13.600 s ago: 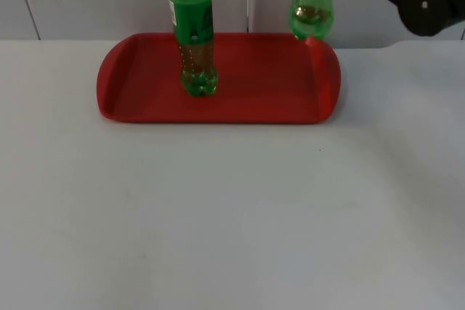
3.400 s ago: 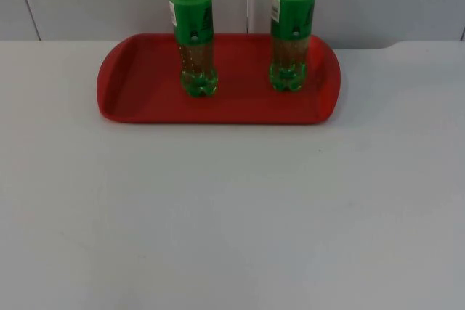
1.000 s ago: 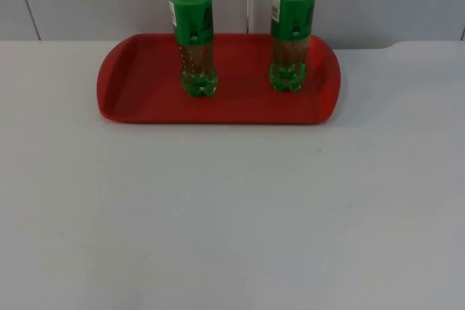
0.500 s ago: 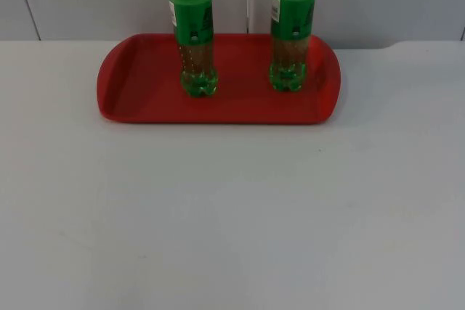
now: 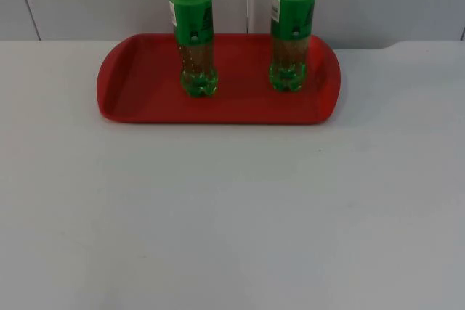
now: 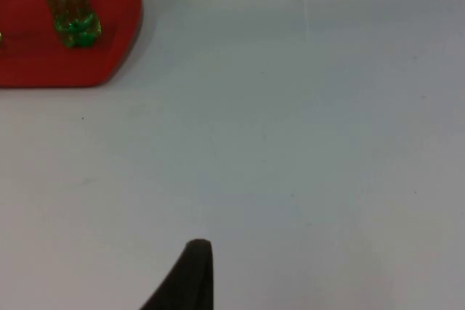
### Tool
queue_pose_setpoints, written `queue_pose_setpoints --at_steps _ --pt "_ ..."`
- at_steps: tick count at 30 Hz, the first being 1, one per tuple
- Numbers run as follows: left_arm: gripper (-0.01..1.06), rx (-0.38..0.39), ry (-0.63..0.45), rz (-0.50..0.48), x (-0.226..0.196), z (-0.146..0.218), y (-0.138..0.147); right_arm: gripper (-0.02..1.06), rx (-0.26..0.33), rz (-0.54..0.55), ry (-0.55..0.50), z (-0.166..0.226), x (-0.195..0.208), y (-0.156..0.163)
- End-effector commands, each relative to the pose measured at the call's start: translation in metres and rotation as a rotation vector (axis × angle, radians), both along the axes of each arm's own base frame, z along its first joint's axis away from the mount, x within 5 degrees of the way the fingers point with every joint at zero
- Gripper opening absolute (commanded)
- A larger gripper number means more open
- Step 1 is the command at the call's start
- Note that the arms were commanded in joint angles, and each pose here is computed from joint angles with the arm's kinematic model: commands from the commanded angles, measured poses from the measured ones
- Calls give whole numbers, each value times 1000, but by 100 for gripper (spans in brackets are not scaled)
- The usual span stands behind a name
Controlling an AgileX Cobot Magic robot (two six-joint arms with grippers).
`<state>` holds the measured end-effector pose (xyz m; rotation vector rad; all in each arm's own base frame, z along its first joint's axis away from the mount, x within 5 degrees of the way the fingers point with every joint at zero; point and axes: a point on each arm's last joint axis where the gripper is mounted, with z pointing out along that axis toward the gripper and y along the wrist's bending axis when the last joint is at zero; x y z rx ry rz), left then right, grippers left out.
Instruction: Place the bottle upright on the tray.
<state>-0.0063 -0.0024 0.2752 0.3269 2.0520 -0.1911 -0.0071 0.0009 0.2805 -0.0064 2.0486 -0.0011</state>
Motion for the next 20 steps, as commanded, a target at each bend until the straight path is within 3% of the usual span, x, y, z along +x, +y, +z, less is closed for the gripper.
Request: queue_pose_setpoints --at_steps 1,20 --pt "105 -2 -10 32 1 0 0 105 2 -6 -2 0 0 0" --pt "105 -1 -10 300 1 0 -1 105 2 -6 -2 0 0 0"
